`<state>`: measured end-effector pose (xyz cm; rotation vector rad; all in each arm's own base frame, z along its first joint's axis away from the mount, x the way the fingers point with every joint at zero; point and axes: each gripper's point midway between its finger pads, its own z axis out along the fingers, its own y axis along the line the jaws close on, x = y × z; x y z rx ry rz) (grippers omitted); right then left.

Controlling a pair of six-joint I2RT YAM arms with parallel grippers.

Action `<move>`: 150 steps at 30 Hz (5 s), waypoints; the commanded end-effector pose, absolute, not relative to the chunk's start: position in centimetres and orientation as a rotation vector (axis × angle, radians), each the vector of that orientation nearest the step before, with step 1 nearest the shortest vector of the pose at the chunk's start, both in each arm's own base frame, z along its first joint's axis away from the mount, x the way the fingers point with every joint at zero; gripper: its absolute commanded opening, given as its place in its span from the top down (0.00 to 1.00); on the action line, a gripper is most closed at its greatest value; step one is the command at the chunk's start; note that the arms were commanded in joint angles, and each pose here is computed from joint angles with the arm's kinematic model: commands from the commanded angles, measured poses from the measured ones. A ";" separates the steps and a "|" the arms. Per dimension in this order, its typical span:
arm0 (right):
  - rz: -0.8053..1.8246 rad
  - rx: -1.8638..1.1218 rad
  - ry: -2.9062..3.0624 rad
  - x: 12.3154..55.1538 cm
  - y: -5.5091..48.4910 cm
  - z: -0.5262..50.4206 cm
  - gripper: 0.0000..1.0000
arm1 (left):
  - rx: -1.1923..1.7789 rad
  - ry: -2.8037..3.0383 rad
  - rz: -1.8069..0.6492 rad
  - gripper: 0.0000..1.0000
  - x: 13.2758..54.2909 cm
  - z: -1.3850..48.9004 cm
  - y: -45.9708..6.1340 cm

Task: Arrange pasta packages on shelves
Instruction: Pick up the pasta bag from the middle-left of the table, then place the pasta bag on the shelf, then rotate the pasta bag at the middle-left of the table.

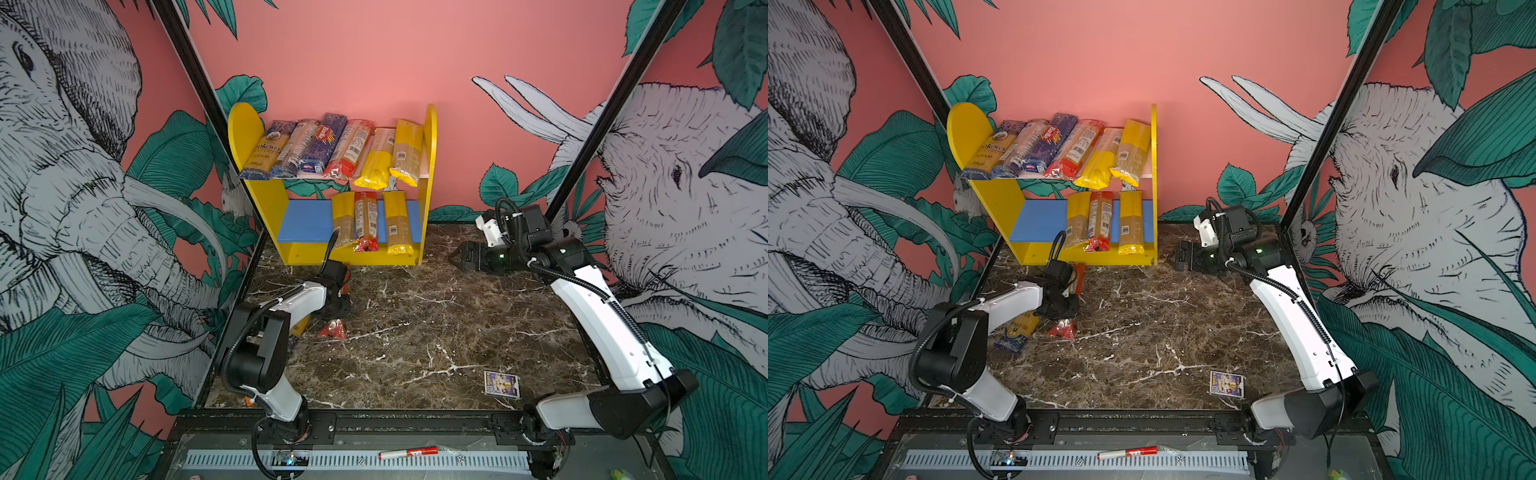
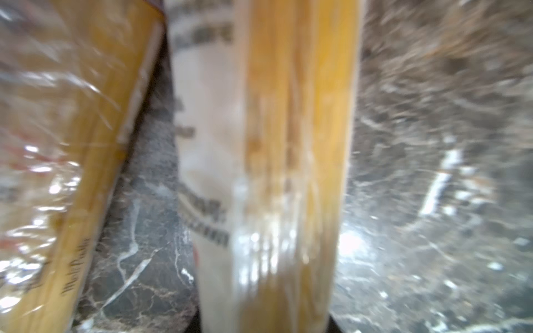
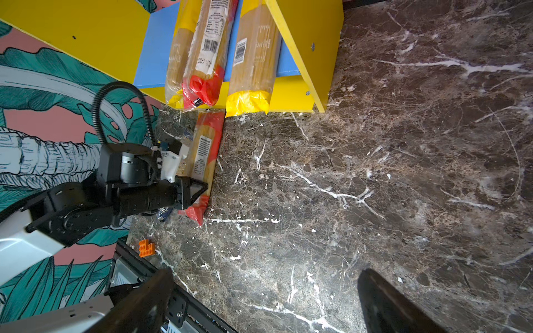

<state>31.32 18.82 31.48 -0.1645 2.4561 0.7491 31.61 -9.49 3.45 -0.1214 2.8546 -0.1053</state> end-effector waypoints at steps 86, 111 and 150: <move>0.698 -0.042 2.419 37.3 18.3 32.9 0.01 | -0.123 2.411 -0.185 0.24 57.6 21.8 -3.4; 0.811 -0.125 2.412 32.4 18.3 32.4 0.01 | -0.312 2.585 -0.007 0.12 36.1 19.2 -0.5; 0.797 -0.214 2.400 25.6 16.0 30.7 0.01 | -0.842 2.916 0.311 0.12 24.5 4.3 3.6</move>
